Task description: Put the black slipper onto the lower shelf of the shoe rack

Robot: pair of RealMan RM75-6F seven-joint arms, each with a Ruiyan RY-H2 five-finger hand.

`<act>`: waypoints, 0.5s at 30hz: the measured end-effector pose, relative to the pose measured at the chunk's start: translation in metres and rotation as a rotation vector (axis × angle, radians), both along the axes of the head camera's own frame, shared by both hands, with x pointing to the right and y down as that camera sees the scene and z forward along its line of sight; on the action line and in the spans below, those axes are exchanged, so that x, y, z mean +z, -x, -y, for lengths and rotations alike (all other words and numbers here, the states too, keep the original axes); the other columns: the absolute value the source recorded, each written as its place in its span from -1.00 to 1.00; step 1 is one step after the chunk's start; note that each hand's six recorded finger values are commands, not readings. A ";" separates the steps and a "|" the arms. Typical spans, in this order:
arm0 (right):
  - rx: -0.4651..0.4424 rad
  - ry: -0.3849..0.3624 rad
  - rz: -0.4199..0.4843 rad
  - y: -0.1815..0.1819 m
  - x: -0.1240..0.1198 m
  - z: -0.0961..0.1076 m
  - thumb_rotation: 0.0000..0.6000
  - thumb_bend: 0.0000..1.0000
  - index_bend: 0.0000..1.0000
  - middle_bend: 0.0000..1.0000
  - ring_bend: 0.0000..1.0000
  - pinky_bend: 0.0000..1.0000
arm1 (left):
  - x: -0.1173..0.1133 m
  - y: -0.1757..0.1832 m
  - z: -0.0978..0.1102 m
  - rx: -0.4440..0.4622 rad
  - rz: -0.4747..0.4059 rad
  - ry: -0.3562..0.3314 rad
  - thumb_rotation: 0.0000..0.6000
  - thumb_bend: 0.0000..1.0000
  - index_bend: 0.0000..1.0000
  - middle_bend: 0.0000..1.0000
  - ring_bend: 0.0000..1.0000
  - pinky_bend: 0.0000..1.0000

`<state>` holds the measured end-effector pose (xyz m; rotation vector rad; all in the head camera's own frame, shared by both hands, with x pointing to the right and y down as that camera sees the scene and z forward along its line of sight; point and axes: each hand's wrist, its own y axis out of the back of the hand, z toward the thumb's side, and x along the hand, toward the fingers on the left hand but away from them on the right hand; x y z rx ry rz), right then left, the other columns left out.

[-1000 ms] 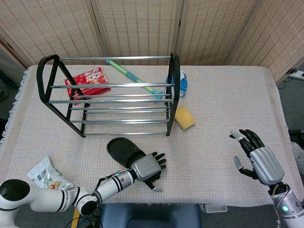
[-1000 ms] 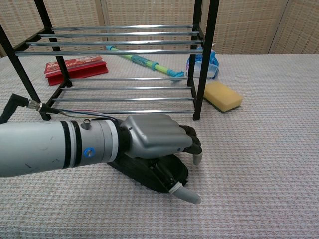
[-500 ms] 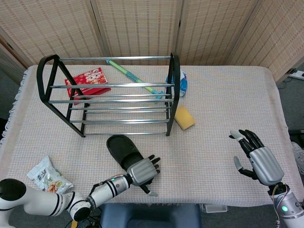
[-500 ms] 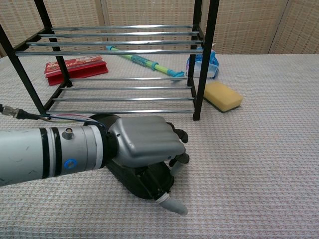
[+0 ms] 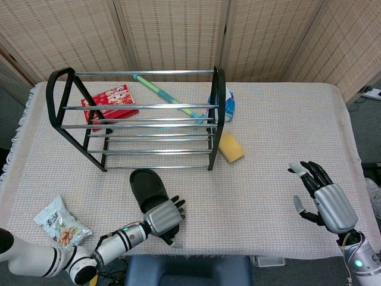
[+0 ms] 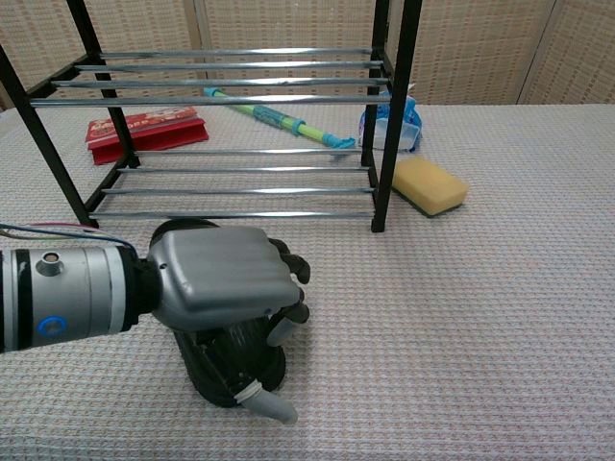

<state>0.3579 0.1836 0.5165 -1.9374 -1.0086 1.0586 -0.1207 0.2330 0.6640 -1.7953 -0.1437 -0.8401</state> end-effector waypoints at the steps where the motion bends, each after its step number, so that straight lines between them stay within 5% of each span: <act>1: 0.000 -0.001 0.000 0.000 0.000 0.000 1.00 0.14 -1.00 -0.62 -0.77 -0.87 | 0.000 0.004 0.000 -0.001 0.007 -0.001 -0.77 -0.73 0.03 -0.06 -0.61 -0.51; 11: 0.007 -0.016 0.004 -0.001 -0.005 0.002 1.00 0.13 -1.00 -0.62 -0.77 -0.87 | -0.015 0.024 0.001 -0.015 -0.012 -0.005 -0.71 -0.73 0.01 -0.03 -0.58 -0.51; 15: 0.004 -0.010 0.002 0.000 -0.003 0.002 1.00 0.12 -1.00 -0.62 -0.77 -0.87 | -0.026 0.029 0.003 -0.017 -0.059 -0.017 0.50 -0.73 -0.19 -0.22 -0.58 -0.51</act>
